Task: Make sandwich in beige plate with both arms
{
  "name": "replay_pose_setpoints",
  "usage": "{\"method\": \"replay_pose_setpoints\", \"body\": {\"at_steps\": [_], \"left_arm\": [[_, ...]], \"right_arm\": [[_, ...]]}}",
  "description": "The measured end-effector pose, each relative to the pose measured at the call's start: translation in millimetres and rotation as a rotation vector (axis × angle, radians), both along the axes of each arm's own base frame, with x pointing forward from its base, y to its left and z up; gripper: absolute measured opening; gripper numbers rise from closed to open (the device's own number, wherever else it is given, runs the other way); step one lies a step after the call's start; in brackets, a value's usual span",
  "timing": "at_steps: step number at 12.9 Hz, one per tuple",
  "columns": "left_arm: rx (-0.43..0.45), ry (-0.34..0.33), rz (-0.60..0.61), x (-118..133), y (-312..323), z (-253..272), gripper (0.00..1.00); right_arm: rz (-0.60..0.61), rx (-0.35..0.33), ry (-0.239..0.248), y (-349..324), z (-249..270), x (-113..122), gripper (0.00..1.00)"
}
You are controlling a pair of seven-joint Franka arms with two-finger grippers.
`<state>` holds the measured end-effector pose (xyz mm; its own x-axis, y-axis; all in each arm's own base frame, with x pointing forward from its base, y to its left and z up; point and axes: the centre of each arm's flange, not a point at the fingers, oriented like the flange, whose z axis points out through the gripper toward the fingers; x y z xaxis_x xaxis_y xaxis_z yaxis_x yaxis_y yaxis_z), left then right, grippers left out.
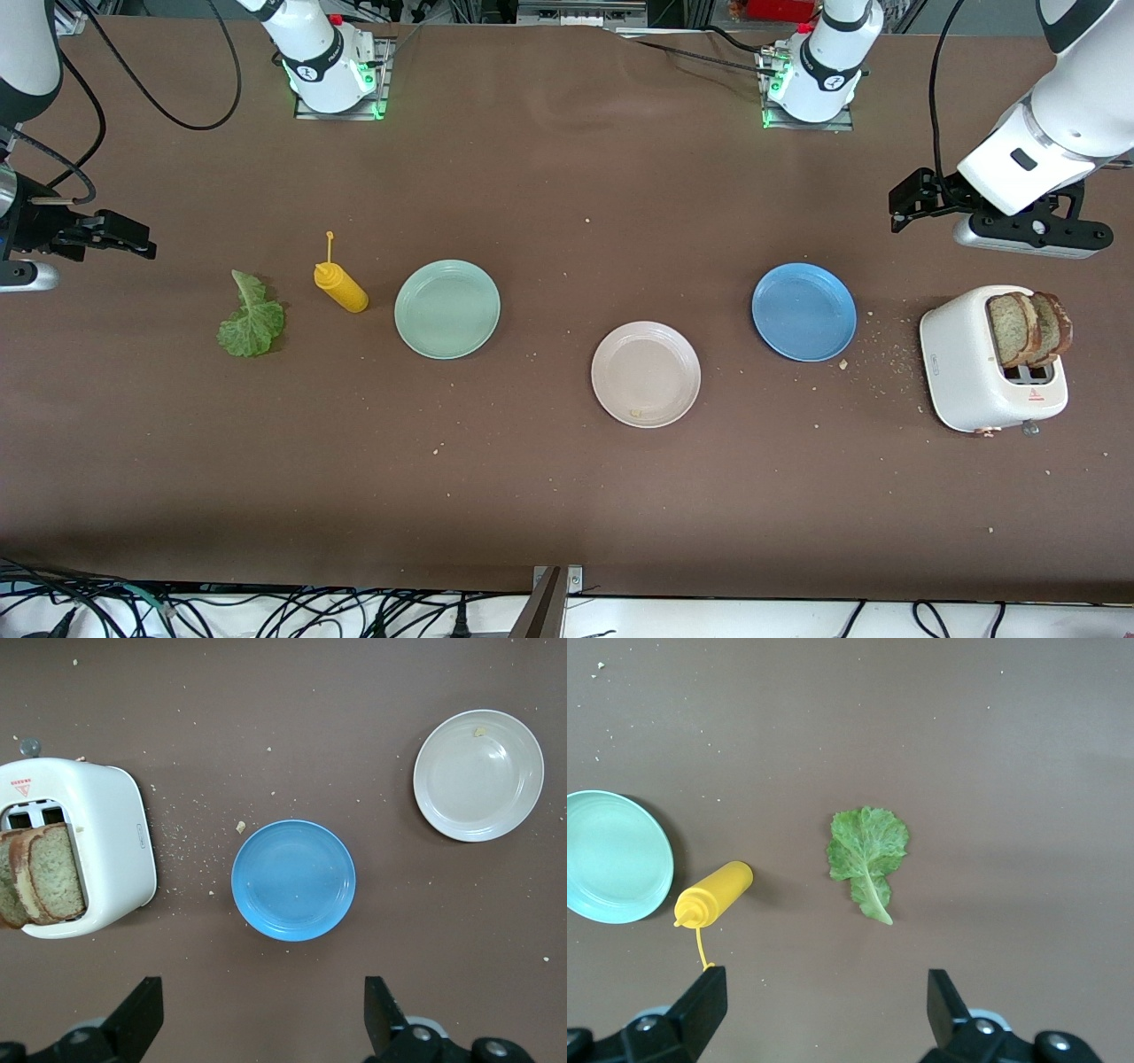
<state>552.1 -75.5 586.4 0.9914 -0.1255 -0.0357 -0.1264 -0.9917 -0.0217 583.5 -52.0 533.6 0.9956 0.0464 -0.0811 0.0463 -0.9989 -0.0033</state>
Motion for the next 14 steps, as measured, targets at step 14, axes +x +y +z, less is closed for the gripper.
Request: {"method": "replay_pose_setpoints", "body": {"at_steps": [14], "left_arm": [[0.000, 0.004, 0.002, 1.3, 1.1, -2.3, 1.00]], "right_arm": [[0.000, 0.000, 0.003, 0.0, -1.0, 0.1, 1.00]]}}
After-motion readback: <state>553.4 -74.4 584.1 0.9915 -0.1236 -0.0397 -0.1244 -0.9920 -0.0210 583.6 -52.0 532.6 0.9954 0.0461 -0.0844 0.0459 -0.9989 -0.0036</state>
